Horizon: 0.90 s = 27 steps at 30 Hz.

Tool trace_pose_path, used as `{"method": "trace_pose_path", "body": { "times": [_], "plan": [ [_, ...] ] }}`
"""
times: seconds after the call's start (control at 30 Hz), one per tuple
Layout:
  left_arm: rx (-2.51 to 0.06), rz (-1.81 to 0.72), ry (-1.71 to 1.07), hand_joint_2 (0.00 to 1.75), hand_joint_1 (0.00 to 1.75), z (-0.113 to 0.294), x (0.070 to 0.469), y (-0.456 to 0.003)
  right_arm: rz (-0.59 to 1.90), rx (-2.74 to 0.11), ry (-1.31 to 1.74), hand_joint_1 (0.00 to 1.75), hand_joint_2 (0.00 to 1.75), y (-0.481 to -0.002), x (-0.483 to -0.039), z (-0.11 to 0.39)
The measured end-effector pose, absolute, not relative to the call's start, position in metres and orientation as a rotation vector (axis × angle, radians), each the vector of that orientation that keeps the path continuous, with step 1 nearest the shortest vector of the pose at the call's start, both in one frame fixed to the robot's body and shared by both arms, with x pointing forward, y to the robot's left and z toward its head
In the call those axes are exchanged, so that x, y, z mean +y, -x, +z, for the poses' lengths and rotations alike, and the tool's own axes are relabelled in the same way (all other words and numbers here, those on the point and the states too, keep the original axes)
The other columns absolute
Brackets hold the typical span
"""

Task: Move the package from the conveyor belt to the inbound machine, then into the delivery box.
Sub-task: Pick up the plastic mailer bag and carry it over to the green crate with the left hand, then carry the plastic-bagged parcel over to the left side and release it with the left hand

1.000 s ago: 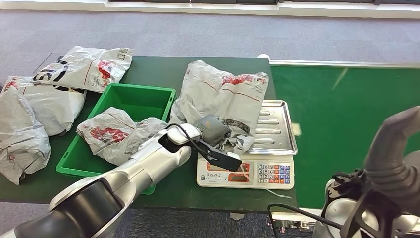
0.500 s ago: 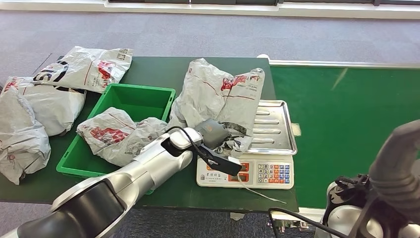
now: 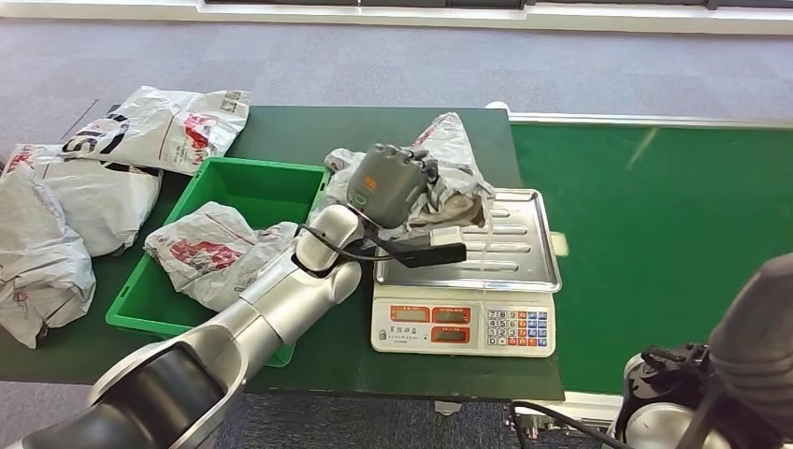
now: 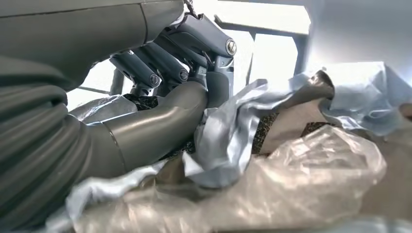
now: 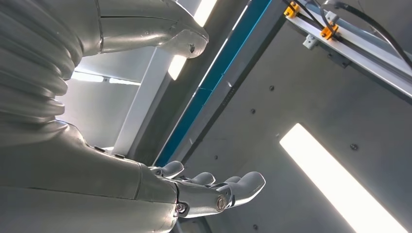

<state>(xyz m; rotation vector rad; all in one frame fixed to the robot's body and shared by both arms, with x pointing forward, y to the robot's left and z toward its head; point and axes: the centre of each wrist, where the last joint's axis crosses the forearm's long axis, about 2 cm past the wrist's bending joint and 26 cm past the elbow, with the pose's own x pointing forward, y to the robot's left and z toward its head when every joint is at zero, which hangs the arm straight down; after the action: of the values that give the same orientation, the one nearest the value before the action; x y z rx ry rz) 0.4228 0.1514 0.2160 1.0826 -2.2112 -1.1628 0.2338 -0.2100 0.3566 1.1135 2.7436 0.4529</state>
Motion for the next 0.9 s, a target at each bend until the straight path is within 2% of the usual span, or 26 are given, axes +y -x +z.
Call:
{"method": "trace_pose_path", "body": {
  "times": [0.13, 0.3, 0.4, 0.5, 0.57, 0.77, 0.83, 0.87, 0.9],
  "plan": [
    [-2.384, -0.873, -1.252, 1.75, 1.75, 0.252, 0.177, -0.414, 0.458, 2.747, -1.109, 0.0, 1.75, -0.234, -0.21, 0.357],
    [-2.373, -0.676, -1.511, 1.75, 1.75, 0.278, 0.218, -0.403, 0.451, 2.745, -1.114, 0.0, 1.75, -0.234, -0.21, 0.357],
    [-2.143, -0.614, -1.735, 1.75, 1.75, 0.284, 0.243, -0.402, 0.447, 2.743, -1.118, 0.0, 1.75, -0.234, -0.21, 0.356],
    [-1.732, -0.472, -1.797, 1.75, 1.75, 0.283, 0.263, -0.418, 0.445, 2.746, -1.122, 0.0, 1.75, -0.234, -0.21, 0.355],
    [-1.534, -0.507, -1.821, 1.75, 1.75, 0.266, 0.266, -0.426, 0.444, 2.749, -1.123, 0.0, 1.75, -0.234, -0.21, 0.355],
    [-1.379, -0.846, -1.873, 1.75, 1.75, 0.21, 0.292, -0.43, 0.444, 2.758, -1.122, 0.0, 1.75, -0.233, -0.21, 0.352],
    [-1.337, -0.907, -1.875, 1.75, 1.15, 0.199, 0.301, -0.43, 0.442, 2.762, -1.123, 0.0, 1.75, -0.233, -0.211, 0.351],
    [-1.319, -0.931, -1.874, 1.75, 0.72, 0.194, 0.305, -0.43, 0.441, 2.763, -1.123, 0.0, 1.75, -0.233, -0.211, 0.351],
    [-1.304, -0.952, -1.871, 1.31, 0.28, 0.19, 0.308, -0.43, 0.441, 2.764, -1.123, 0.0, 1.75, -0.233, -0.211, 0.351]
  ]
}}
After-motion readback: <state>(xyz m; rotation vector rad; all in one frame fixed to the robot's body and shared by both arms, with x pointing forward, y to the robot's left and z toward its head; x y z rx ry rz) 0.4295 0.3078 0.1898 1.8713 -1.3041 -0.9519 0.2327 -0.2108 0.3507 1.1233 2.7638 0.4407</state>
